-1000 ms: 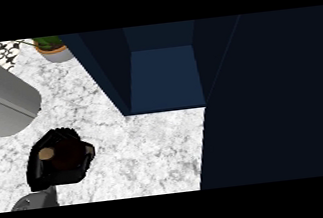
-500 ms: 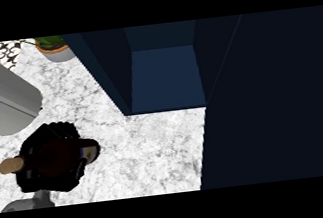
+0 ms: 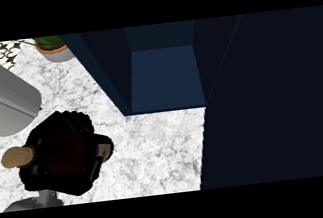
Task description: Pick up the wine, place it into the cabinet and close the cabinet
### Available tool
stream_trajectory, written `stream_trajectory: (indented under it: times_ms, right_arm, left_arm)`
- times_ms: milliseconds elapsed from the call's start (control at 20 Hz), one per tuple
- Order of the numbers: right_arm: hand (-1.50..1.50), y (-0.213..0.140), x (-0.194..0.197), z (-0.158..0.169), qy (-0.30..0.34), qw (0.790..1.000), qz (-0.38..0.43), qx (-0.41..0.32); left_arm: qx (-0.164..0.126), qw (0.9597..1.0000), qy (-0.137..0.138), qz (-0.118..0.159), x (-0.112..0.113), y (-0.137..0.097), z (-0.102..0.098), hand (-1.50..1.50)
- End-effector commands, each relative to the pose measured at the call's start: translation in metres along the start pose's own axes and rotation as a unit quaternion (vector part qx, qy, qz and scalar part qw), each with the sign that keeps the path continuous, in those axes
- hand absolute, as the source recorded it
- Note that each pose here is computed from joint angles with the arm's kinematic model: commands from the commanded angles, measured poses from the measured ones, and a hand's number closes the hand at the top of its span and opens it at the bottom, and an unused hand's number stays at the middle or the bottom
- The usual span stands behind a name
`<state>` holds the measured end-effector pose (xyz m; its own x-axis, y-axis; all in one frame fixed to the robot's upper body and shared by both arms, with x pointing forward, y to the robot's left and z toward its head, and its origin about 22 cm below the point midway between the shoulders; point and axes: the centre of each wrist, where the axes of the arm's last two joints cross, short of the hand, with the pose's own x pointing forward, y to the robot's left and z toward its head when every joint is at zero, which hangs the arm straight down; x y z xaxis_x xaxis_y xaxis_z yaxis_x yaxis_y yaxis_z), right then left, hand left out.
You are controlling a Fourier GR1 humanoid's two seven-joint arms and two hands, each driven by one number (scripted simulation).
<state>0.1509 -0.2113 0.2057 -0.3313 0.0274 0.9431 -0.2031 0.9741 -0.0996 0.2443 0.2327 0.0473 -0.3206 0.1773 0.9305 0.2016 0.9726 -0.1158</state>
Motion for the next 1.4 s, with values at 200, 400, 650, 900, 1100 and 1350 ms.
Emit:
stream_trajectory:
  times_ms: [200,400,650,900,1100,1350]
  right_arm:
    - [-1.50,0.001,0.028,0.028,-0.020,0.999,-0.023,0.020]
    - [-1.50,0.002,0.008,0.009,-0.031,0.999,-0.024,0.009]
    - [-1.50,-0.008,-0.003,0.019,-0.025,0.999,-0.025,0.010]
    - [-1.50,-0.001,0.011,0.019,-0.025,0.999,-0.025,0.010]
    - [-1.50,-0.001,0.018,0.036,-0.023,0.999,-0.023,0.021]
    - [-1.50,0.007,0.002,0.021,-0.022,0.999,-0.026,0.019]
  left_arm:
    - [-0.030,0.9991,-0.007,0.029,0.034,-0.073,-0.020,1.50]
    - [-0.035,0.9983,0.003,0.047,0.039,-0.108,-0.039,1.50]
    - [-0.026,0.9983,0.004,0.052,0.044,-0.107,-0.048,1.50]
    - [-0.017,0.9994,0.001,0.030,0.063,-0.152,-0.072,1.50]
    - [-0.008,0.9998,-0.001,0.018,0.047,-0.149,-0.074,1.50]
    - [0.004,1.0000,-0.007,0.003,0.042,-0.174,-0.094,1.50]
